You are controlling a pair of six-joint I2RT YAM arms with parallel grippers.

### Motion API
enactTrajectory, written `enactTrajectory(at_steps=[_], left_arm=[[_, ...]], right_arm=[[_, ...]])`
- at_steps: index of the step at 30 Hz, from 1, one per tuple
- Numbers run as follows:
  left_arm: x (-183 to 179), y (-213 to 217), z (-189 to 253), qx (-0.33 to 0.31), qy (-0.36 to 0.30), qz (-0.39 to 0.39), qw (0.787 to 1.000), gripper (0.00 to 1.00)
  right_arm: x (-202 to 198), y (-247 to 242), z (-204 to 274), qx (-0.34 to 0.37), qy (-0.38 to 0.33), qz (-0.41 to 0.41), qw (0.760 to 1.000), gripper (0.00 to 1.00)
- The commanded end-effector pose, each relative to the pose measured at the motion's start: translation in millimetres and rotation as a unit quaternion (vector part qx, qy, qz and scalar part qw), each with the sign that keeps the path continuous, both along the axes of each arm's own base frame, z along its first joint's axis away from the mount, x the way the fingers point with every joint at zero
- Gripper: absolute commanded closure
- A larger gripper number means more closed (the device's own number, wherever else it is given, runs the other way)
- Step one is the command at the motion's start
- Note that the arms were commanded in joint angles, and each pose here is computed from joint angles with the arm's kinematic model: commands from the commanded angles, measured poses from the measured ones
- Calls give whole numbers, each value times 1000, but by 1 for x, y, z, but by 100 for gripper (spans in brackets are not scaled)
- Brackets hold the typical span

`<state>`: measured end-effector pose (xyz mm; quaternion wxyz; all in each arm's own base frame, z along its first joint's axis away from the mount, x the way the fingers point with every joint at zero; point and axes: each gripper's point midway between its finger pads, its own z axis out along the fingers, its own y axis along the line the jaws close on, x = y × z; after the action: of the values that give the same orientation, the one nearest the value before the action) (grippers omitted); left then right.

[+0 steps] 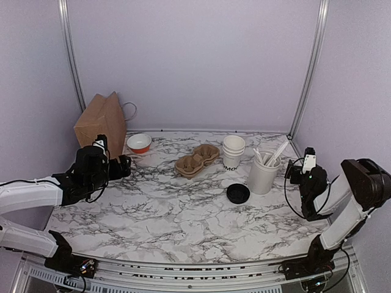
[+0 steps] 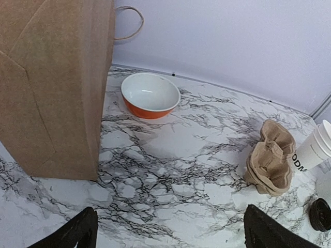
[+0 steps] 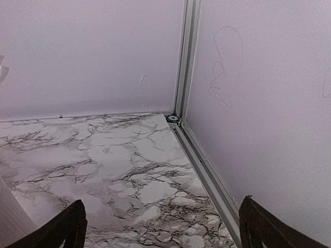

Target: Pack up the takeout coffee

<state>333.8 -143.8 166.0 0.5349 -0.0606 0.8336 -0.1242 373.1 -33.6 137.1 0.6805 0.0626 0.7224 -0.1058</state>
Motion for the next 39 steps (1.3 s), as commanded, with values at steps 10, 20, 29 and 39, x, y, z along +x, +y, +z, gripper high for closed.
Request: enactTrajectory(at_steps=[10, 20, 29, 39], left_arm=[[8, -33, 37, -38, -29, -72, 996, 1], [2, -44, 45, -50, -31, -106, 993, 1], [-3, -56, 51, -46, -29, -134, 990, 1], [10, -112, 44, -20, 43, -164, 985, 1]], right_arm=[[5, 1, 12, 1, -16, -2, 1000, 0], [6, 2, 21, -4, -21, -6, 1000, 0], [9, -3, 82, 41, 9, -37, 998, 0], [-27, 40, 130, 72, 38, -31, 996, 0]])
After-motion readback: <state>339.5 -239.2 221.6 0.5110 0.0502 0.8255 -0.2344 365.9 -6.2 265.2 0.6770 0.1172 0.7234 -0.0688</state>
